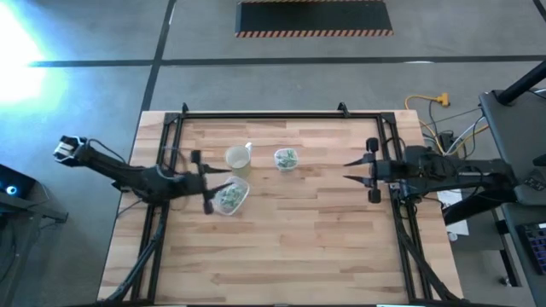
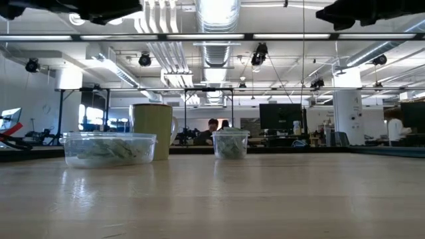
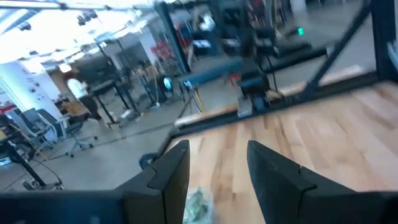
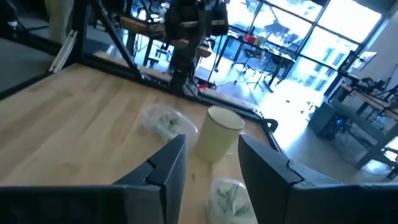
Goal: Pick and place items into bin
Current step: Return to Home Position
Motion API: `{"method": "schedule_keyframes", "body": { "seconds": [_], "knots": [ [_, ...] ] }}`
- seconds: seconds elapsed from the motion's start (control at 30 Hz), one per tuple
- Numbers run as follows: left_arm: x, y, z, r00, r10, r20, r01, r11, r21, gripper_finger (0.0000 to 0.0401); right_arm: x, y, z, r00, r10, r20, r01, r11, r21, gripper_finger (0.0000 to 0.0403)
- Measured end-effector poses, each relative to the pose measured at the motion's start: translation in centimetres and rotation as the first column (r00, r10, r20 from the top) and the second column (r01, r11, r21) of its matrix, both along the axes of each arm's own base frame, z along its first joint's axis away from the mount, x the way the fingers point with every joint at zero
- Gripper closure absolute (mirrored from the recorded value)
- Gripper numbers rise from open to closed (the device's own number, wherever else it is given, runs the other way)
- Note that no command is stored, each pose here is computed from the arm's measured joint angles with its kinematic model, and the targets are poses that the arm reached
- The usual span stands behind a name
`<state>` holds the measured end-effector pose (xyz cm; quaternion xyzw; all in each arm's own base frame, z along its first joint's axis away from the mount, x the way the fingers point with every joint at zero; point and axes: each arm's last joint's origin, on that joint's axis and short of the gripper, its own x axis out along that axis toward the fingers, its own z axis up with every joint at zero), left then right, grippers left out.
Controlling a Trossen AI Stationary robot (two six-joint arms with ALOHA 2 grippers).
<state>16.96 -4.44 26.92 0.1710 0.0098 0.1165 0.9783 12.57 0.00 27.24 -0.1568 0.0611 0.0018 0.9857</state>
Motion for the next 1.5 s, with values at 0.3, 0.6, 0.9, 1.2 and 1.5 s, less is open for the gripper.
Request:
{"method": "schedule_keyframes", "body": {
  "seconds": [0.3,0.6,0.9,1.2,1.5],
  "knots": [
    [-5.2,1.5,-1.5,0.973,-0.146,0.177,0.148,0.989,0.005,0.0257,-1.6,0.4,-0.2,0.988,0.138,0.076,-0.138,0.99,-0.007,0.0275],
    [-6.5,2.5,-3.8,0.967,-0.132,0.218,0.134,0.991,0.008,0.0257,-1.5,0.4,-0.4,0.984,0.147,0.103,-0.145,0.989,-0.027,0.0275],
    [-6.4,3.5,-5.0,0.963,-0.15,0.224,0.165,0.985,-0.052,0.0257,-1.1,-0.5,-1.7,0.988,0.074,0.133,-0.077,0.997,0.017,0.0284],
    [-7.0,3.8,-5.6,0.967,-0.176,0.184,0.195,0.977,-0.089,0.0257,-1.1,-1.0,-2.2,0.977,0.171,0.129,-0.18,0.982,0.064,0.0287],
    [-7.9,4.0,-6.3,0.97,-0.175,0.171,0.197,0.973,-0.118,0.0257,-1.2,-1.4,-2.9,0.983,0.144,0.116,-0.154,0.985,0.081,0.029]
  ]
}}
